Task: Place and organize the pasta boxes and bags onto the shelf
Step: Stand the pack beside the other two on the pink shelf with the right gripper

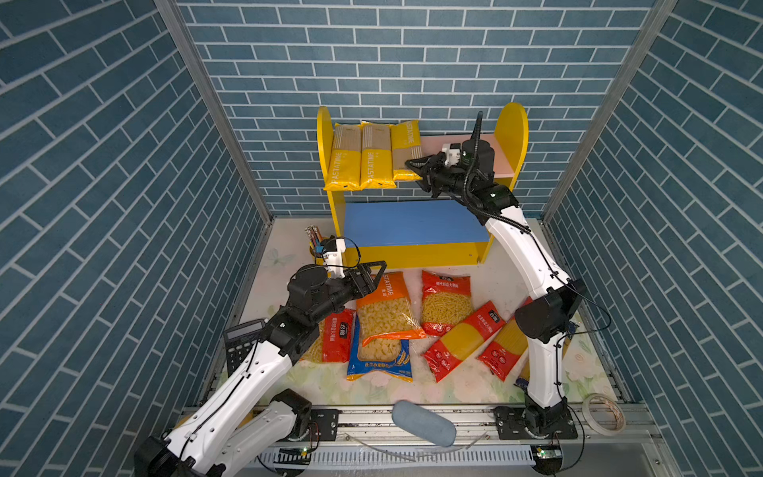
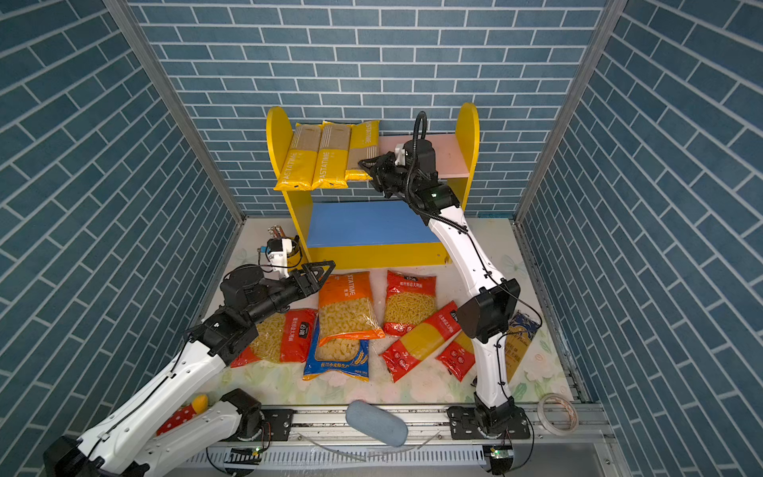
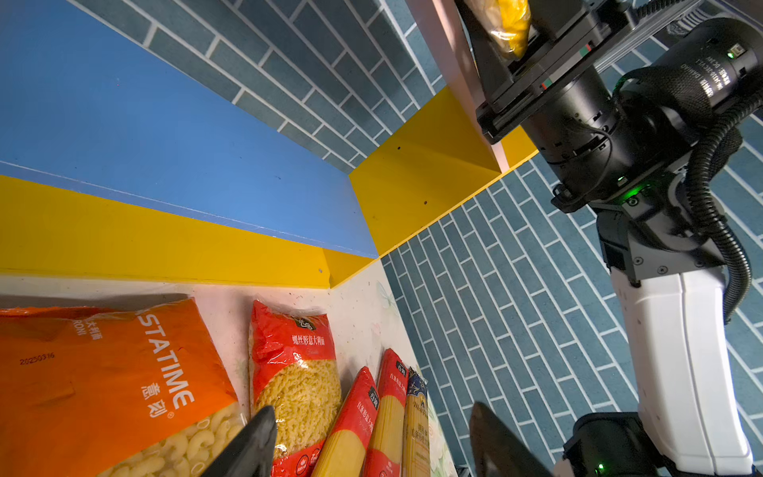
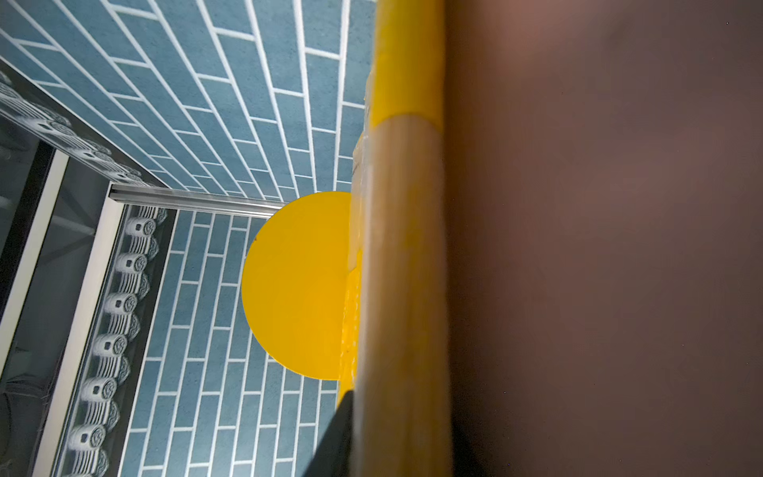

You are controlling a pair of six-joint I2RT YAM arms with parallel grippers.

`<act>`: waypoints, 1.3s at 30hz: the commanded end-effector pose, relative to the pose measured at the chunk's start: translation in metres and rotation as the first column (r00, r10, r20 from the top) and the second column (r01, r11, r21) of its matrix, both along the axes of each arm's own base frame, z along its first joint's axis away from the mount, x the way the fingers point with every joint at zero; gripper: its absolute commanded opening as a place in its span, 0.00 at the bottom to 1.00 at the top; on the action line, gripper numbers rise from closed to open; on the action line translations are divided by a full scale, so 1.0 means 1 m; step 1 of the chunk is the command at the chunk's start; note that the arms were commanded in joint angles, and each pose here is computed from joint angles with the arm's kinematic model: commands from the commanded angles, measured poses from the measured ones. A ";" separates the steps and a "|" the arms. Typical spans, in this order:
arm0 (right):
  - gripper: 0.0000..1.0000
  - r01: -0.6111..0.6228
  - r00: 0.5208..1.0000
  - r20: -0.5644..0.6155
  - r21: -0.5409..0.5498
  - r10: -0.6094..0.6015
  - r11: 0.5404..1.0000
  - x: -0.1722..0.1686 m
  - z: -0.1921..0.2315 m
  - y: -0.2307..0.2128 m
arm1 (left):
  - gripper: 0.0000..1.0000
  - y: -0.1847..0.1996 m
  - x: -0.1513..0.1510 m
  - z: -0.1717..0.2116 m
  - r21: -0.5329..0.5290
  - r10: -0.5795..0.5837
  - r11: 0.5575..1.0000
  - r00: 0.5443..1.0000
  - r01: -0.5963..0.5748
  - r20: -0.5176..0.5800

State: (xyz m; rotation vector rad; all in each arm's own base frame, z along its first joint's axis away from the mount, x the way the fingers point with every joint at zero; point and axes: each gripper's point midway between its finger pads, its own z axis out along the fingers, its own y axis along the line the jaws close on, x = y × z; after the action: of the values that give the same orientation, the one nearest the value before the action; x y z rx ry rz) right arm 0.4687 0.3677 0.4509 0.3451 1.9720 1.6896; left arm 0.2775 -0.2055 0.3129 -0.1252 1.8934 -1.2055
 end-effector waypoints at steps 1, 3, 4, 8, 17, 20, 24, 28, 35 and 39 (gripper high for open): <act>0.40 -0.066 0.980 0.191 0.072 0.052 0.995 -0.025 0.061 -0.003 | 0.74 0.001 -0.002 0.020 -0.009 0.004 1.000 0.999 -0.004 0.052; 0.46 -0.066 0.981 0.189 0.067 0.052 0.996 -0.029 0.060 -0.006 | 0.74 0.002 -0.003 0.020 -0.008 0.006 1.000 0.999 -0.006 0.051; 0.49 -0.064 0.979 0.195 0.056 0.052 0.996 -0.032 0.059 -0.009 | 0.74 0.002 -0.003 0.020 -0.009 0.007 1.000 0.999 -0.007 0.052; 0.62 -0.045 0.983 0.179 0.026 0.040 0.999 -0.042 0.041 -0.020 | 0.74 -0.001 -0.006 0.009 0.007 0.002 1.000 0.999 -0.002 0.048; 0.67 -0.035 0.991 0.130 0.026 0.031 0.999 -0.051 0.010 -0.027 | 0.74 -0.018 -0.011 -0.022 0.058 -0.029 0.998 1.000 0.029 0.000; 0.46 -0.003 0.992 0.122 0.018 0.001 1.000 -0.048 0.004 -0.031 | 0.74 -0.023 -0.012 -0.028 0.063 -0.034 0.997 0.999 0.035 -0.006; 0.24 -0.020 0.993 0.119 0.016 0.018 1.000 -0.038 0.006 -0.021 | 0.74 -0.028 -0.014 -0.035 0.075 -0.041 0.996 0.999 0.042 -0.018; 0.22 -0.046 0.994 0.104 0.053 0.040 0.998 -0.024 0.010 -0.009 | 0.74 -0.031 -0.016 -0.037 0.089 -0.044 0.995 0.999 0.046 -0.023; 0.55 -0.069 0.991 0.122 0.061 0.061 0.996 -0.028 0.009 -0.008 | 0.74 -0.029 -0.017 -0.044 0.114 -0.029 0.993 0.999 0.033 -0.030; 0.72 -0.108 0.983 0.159 0.068 0.096 0.992 -0.048 0.009 -0.015 | 0.74 -0.034 -0.014 -0.050 0.121 -0.039 0.992 0.998 0.043 -0.041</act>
State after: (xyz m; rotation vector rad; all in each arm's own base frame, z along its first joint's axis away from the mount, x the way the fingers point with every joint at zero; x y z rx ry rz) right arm 0.4387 0.3612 0.4375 0.2284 1.9226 1.7674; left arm 0.2620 -0.2370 0.2756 -0.0594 1.9825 -1.1470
